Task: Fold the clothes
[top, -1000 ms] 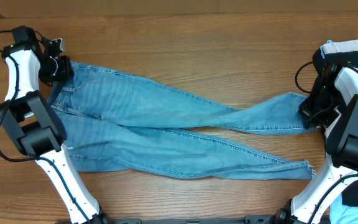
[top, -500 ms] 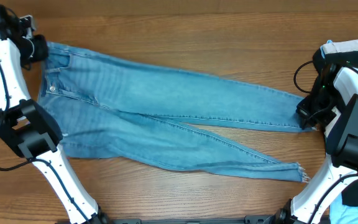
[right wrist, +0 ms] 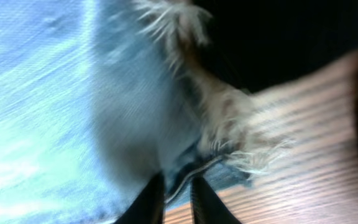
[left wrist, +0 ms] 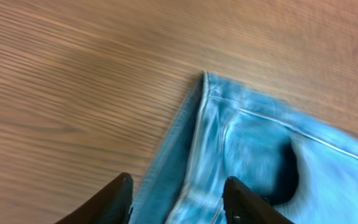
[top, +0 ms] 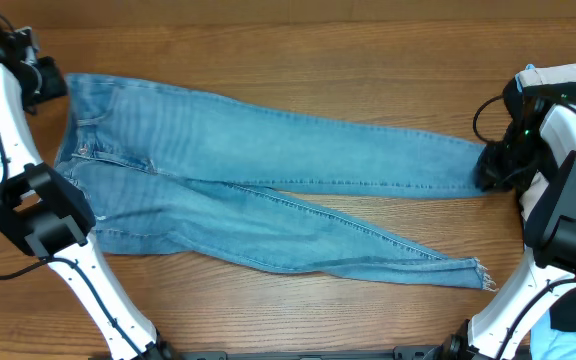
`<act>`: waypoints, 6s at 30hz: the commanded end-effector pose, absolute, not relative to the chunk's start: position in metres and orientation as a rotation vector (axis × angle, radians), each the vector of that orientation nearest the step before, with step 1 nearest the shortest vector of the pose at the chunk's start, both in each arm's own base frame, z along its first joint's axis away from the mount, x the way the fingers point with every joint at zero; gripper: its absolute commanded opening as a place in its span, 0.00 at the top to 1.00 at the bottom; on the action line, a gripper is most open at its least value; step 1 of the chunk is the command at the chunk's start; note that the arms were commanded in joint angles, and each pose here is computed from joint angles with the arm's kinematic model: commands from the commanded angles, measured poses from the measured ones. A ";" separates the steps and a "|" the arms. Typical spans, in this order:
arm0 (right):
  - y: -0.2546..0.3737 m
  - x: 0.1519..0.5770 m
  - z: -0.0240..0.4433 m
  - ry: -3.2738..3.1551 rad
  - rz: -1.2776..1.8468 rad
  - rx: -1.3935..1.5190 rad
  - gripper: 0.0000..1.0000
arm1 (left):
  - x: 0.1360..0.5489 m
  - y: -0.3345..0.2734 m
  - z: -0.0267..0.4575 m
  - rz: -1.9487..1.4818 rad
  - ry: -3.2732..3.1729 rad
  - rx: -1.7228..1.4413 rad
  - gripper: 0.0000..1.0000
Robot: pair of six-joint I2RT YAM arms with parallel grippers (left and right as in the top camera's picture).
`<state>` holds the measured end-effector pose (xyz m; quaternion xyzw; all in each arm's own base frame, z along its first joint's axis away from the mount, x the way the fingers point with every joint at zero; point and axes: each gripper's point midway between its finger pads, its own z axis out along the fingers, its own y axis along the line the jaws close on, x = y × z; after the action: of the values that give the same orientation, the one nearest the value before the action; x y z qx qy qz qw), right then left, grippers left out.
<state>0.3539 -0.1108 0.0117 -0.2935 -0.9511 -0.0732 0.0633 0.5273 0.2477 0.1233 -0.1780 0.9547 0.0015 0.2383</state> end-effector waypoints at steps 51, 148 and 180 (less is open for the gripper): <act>0.014 0.606 0.050 -3.398 -1.097 -0.685 0.65 | 0.502 -0.022 0.175 -0.504 2.790 0.278 0.68; -0.027 0.194 0.036 -2.532 -0.527 -1.344 0.59 | 0.297 0.264 0.019 0.032 2.841 -1.215 0.48; -0.016 0.301 0.093 -3.036 -1.043 -0.891 0.85 | 0.294 0.261 0.019 0.022 2.856 -1.221 0.48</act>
<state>0.2874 -0.0582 0.0705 -0.3774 -0.8970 -0.2190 -0.0713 0.2911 0.2548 0.0151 -0.3879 0.9216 0.0021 0.0114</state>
